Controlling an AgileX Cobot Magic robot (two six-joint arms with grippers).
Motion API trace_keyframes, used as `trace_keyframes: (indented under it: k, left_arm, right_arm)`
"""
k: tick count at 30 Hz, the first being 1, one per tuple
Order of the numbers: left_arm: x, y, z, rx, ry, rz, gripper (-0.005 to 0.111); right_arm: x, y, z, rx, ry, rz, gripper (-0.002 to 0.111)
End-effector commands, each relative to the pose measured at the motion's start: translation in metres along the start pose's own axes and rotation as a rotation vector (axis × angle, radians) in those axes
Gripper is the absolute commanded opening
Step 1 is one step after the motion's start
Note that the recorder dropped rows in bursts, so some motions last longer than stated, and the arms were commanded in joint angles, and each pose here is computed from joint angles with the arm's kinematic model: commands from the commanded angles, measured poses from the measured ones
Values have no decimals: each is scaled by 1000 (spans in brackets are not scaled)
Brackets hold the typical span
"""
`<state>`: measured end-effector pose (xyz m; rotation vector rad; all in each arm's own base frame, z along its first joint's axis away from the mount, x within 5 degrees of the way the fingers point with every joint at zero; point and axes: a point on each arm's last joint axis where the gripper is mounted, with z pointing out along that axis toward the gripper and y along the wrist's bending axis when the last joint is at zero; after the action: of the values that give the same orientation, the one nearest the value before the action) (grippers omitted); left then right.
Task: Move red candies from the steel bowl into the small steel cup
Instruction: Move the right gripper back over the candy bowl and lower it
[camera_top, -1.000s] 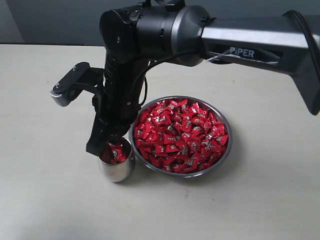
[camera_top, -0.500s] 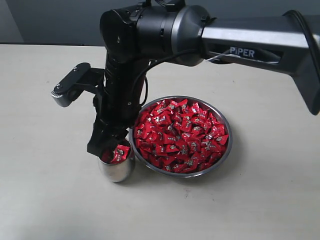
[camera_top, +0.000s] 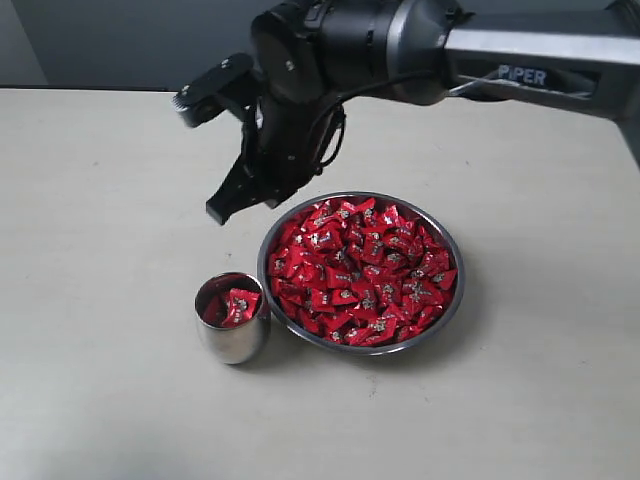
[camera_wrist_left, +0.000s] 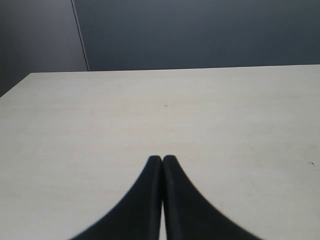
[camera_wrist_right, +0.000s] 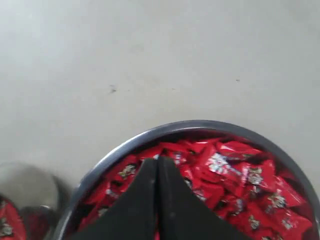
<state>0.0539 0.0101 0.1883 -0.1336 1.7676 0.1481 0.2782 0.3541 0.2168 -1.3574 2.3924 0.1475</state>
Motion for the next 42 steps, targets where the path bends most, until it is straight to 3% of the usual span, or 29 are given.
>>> trace_keyframes:
  k: [1,5,14,30,32,36,42]
  left_arm:
    - [1,0,0,-3,-2,-2,0]
    - [1,0,0,-3,-2,-2,0]
    - [1,0,0,-3,-2,-2,0]
    - [1,0,0,-3,-2,-2,0]
    - [1,0,0,-3,-2,-2,0]
    - [1,0,0,-3,-2,-2,0]
    - [1,0,0,-3,-2,-2,0]
  right_arm:
    - [18,-43,-13,9,-52,150,0]
    - [44,-59,-11,15,-54,213,0]
    - [80,-51,12,-2,52,195,0]
    - [86,-60,11,103,121,178,0]
    - [79,-62,12,101,153,187,5]
    - [61,-68,16,115,196,355,26]
    - [58,-70,36,146,313,556,27]
